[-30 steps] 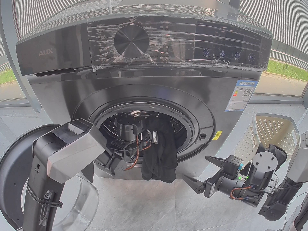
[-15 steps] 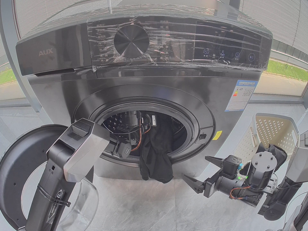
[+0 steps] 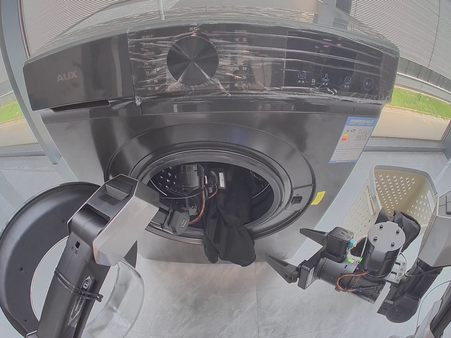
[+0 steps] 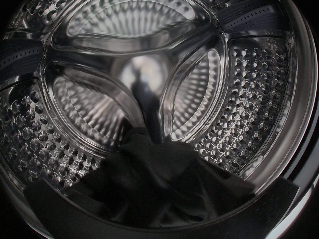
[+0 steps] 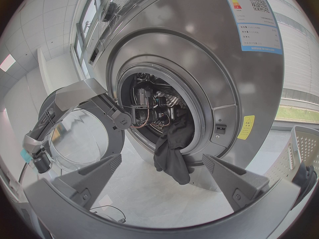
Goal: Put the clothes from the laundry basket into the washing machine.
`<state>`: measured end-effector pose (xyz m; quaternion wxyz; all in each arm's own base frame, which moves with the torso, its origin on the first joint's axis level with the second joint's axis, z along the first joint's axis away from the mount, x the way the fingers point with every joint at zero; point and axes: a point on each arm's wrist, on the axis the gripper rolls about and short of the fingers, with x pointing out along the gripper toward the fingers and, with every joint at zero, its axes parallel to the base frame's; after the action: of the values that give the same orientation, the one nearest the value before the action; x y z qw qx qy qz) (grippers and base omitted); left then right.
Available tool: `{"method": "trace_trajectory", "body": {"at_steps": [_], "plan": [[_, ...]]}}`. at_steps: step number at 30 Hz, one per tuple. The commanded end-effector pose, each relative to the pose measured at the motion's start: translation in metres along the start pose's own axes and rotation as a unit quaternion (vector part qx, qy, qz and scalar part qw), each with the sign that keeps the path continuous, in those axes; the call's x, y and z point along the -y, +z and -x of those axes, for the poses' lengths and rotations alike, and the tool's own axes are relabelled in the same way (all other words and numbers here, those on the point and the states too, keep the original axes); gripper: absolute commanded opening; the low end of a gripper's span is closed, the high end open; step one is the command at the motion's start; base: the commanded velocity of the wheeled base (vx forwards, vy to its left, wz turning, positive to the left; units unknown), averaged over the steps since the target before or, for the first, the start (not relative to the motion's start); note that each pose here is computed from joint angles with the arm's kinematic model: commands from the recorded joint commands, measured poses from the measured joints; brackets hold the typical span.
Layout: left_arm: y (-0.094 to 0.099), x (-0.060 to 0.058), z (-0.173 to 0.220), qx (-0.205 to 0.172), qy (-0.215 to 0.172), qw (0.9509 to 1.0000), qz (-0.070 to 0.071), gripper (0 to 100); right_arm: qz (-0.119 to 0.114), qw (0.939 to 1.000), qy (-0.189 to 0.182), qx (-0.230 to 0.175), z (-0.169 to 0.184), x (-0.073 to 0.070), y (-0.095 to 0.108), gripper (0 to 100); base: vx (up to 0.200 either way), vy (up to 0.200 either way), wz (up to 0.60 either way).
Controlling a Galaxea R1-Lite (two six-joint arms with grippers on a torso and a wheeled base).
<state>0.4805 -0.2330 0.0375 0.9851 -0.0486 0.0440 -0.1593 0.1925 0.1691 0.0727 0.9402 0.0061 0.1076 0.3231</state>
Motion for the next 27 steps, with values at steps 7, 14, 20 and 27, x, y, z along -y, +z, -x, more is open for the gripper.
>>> {"method": "trace_trajectory", "body": {"at_steps": [7,14,20,27], "plan": [[-0.002,0.023,0.055,-0.122,-0.064,0.9903,-0.019,100,0.000,1.0000,0.000,0.000,0.000,0.000,0.000,100,0.000,0.000,0.00],[-0.020,0.024,0.059,-0.155,-0.066,0.9849,-0.038,100,0.000,1.0000,0.000,0.000,0.000,0.000,0.000,100,0.000,0.000,0.00],[-0.043,0.018,0.055,-0.173,-0.060,0.9820,-0.047,0,0.000,1.0000,0.000,0.001,0.000,0.000,0.000,100,0.000,0.000,0.00],[-0.048,0.019,0.052,-0.170,-0.061,0.9823,-0.048,0,0.000,1.0000,0.000,0.001,-0.001,0.000,0.000,100,0.000,0.000,0.00]]}}
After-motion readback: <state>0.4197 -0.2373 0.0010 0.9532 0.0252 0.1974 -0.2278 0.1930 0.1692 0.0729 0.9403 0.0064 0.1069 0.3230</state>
